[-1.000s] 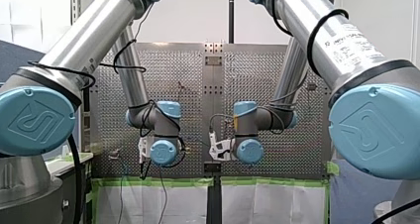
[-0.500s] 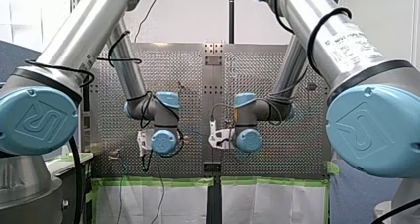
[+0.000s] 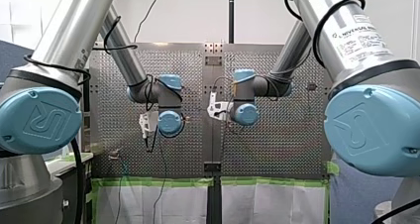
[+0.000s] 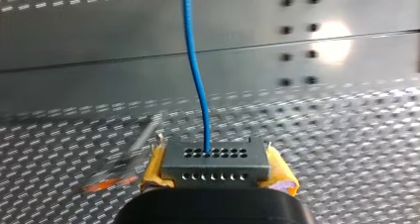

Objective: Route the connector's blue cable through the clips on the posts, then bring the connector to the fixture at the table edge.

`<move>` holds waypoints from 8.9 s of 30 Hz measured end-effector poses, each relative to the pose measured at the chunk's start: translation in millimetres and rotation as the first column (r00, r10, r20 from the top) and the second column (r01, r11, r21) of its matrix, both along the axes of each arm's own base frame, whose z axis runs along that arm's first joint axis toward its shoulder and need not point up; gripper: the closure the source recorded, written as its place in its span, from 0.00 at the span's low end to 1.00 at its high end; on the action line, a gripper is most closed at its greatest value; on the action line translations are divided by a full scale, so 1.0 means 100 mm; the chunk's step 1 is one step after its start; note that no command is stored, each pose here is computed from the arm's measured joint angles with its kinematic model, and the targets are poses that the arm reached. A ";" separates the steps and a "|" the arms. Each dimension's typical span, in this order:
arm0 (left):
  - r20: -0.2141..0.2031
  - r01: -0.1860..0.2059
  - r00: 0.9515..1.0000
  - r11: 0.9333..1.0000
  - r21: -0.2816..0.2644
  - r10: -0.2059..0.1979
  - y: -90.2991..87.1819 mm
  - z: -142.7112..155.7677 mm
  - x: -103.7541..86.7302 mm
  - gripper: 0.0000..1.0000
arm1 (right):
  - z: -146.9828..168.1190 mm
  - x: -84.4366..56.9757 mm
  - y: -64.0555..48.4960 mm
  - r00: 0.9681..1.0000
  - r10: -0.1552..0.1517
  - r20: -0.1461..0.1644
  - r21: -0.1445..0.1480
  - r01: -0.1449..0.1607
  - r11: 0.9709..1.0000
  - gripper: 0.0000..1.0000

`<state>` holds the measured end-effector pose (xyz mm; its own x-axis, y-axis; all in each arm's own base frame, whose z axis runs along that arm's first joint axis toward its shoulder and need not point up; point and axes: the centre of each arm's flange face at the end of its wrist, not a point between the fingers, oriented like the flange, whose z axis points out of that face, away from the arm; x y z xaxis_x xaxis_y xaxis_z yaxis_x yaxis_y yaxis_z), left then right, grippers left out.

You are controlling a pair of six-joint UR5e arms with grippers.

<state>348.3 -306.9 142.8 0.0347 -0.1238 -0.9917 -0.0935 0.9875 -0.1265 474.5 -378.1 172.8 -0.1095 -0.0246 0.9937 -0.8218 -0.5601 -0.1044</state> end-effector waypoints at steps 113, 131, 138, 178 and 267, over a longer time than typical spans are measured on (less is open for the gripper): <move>0.077 0.074 0.994 0.997 0.038 -0.077 0.73 1.24 1.56 1.00 | 0.82 0.12 -0.91 0.994 0.041 0.103 0.005 -0.042 0.999 1.00; 0.074 0.066 0.995 0.997 0.050 -0.070 0.83 1.28 1.77 1.00 | 0.87 0.01 -1.16 0.993 0.009 0.120 -0.007 -0.009 1.000 1.00; 0.060 0.064 0.996 0.996 0.055 -0.067 0.85 1.21 1.85 1.00 | 0.87 -0.06 -1.25 0.993 -0.003 0.120 -0.010 0.005 1.000 1.00; 0.011 0.165 0.986 0.984 -0.071 -0.165 0.80 1.17 1.52 0.00 | 0.80 -0.08 -1.25 0.996 0.021 0.091 0.011 -0.022 1.000 1.00; 0.039 0.289 0.957 0.957 -0.008 -0.288 0.45 1.44 0.84 0.00 | 0.78 -0.09 -1.24 0.996 0.039 0.082 0.030 -0.042 0.999 1.00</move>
<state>432.5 -261.5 286.9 0.0321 -0.1470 -0.9886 0.1999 0.9701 -0.1377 465.3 -502.0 250.9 -0.1877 -0.0622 0.9803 -0.7867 -0.5880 -0.1879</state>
